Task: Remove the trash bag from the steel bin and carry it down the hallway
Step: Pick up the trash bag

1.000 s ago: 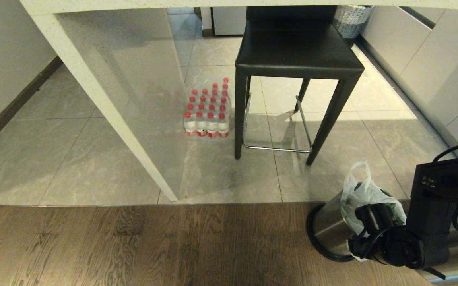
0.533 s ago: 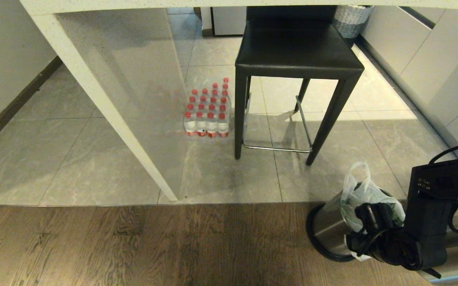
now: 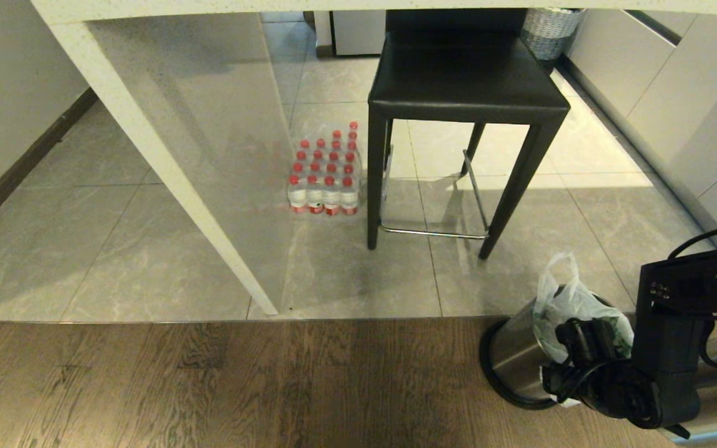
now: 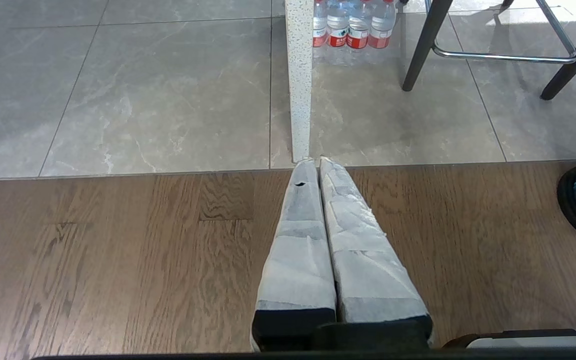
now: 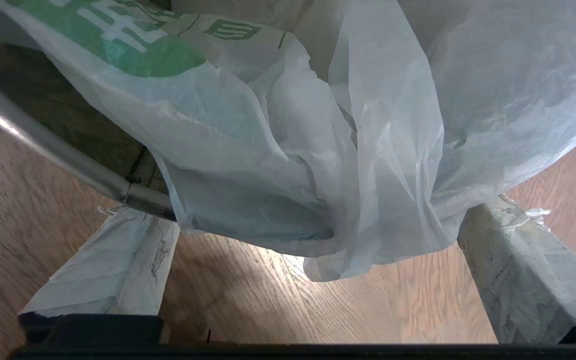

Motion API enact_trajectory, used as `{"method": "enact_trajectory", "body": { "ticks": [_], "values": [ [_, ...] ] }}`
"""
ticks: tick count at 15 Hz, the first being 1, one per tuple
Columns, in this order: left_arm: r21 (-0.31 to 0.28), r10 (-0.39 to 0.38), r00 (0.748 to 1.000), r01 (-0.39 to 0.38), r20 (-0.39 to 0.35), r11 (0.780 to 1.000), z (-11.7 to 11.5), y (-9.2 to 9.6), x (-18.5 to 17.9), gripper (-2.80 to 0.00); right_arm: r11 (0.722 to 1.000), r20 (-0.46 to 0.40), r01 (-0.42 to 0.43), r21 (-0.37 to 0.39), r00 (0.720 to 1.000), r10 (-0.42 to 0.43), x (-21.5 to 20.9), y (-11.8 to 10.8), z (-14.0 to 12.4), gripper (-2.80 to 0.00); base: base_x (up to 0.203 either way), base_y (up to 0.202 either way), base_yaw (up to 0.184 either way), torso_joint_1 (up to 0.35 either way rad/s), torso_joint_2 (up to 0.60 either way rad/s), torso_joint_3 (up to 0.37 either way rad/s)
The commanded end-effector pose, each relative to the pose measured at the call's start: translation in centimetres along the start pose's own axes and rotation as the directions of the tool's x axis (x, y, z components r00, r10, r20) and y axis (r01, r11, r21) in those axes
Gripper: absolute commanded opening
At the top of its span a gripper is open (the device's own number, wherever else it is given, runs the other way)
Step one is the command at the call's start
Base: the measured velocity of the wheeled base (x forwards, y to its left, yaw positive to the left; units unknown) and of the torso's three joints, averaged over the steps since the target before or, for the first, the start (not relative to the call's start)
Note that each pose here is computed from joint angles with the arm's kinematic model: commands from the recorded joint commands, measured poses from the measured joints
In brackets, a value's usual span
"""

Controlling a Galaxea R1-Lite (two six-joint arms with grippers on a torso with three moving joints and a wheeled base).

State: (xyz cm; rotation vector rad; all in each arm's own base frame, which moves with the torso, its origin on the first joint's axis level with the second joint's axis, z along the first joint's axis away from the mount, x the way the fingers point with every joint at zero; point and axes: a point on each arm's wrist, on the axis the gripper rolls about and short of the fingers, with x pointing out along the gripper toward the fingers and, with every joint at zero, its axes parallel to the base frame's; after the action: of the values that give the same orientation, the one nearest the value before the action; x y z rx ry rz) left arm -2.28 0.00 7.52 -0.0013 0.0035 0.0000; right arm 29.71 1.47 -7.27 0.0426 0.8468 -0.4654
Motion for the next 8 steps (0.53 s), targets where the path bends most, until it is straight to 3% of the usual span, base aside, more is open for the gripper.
{"method": "enact_trajectory", "body": {
  "ticks": [1,8],
  "values": [
    [0.0,0.0,1.0,0.0,0.0,1.0,0.0,0.0,0.0,-2.8,1.0,0.008,-0.001,0.005,1.0,0.001,0.08,0.08,0.01,-2.8,0.0,0.0,0.0,0.0,0.0,0.0],
    [0.0,0.0,1.0,0.0,0.0,1.0,0.0,0.0,0.0,-2.8,1.0,0.003,0.0,-0.005,1.0,0.0,-0.17,0.01,-0.15,-2.8,0.0,0.0,0.0,0.0,0.0,0.0]
  ]
}}
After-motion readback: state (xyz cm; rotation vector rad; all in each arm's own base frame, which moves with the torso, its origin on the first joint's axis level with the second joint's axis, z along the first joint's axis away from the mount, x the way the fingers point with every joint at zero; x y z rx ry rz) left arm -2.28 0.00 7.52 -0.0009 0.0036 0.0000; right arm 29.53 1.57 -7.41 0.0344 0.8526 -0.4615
